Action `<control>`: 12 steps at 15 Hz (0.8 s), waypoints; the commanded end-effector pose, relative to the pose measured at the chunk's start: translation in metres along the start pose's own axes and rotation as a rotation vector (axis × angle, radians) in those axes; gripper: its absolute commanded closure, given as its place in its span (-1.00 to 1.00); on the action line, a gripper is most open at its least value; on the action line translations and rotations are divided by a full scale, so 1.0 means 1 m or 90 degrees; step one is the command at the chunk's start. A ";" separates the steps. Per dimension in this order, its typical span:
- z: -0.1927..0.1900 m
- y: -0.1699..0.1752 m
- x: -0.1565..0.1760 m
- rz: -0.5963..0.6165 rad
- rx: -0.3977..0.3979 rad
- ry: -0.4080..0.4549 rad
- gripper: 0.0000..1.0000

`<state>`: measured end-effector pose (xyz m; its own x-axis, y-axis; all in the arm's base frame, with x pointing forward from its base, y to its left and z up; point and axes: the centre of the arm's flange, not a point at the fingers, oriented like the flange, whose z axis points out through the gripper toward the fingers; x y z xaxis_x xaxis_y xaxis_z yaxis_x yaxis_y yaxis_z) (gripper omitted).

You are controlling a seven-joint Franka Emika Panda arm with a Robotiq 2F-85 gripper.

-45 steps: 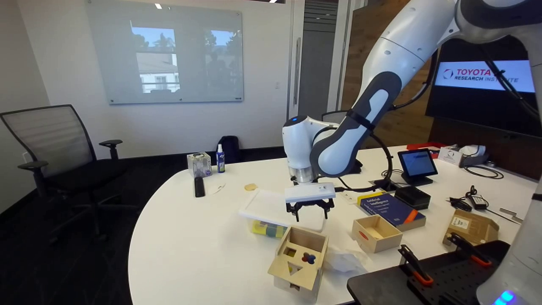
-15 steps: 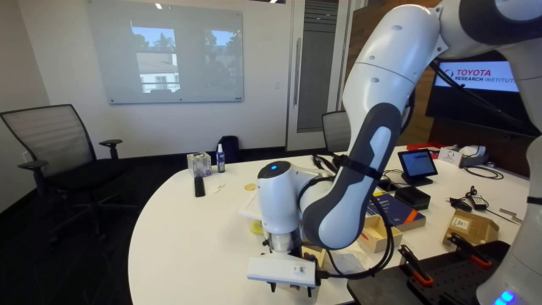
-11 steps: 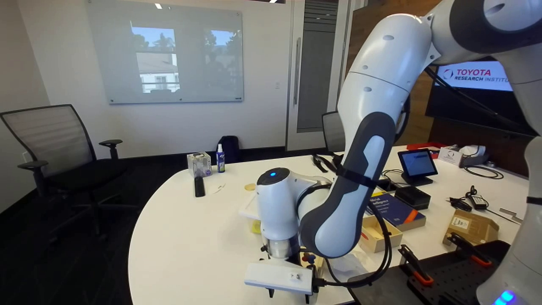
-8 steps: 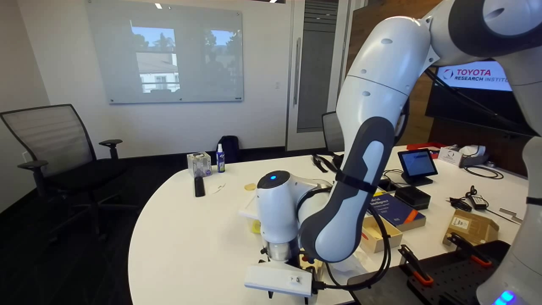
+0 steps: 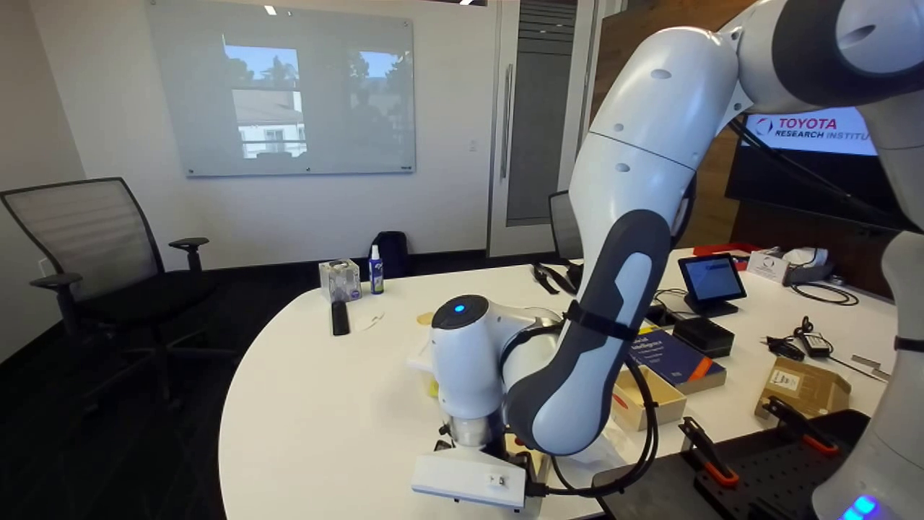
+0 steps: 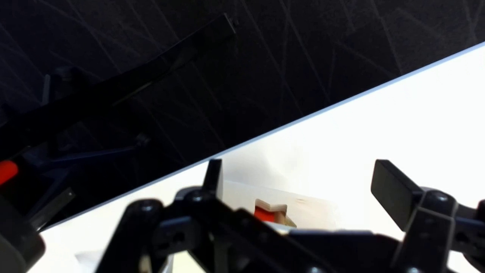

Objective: Slide the lid on top of the wooden toy box backwards.

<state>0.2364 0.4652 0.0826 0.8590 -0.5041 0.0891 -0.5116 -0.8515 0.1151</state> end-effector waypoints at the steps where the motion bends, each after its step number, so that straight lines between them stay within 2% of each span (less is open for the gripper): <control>1: 0.000 -0.005 -0.002 0.036 0.000 0.022 -1.00; 12: -0.004 -0.001 0.010 0.102 -0.004 0.074 -1.00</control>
<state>0.2454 0.4599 0.0816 0.7866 -0.5899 0.1826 -0.6115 -0.7852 0.0974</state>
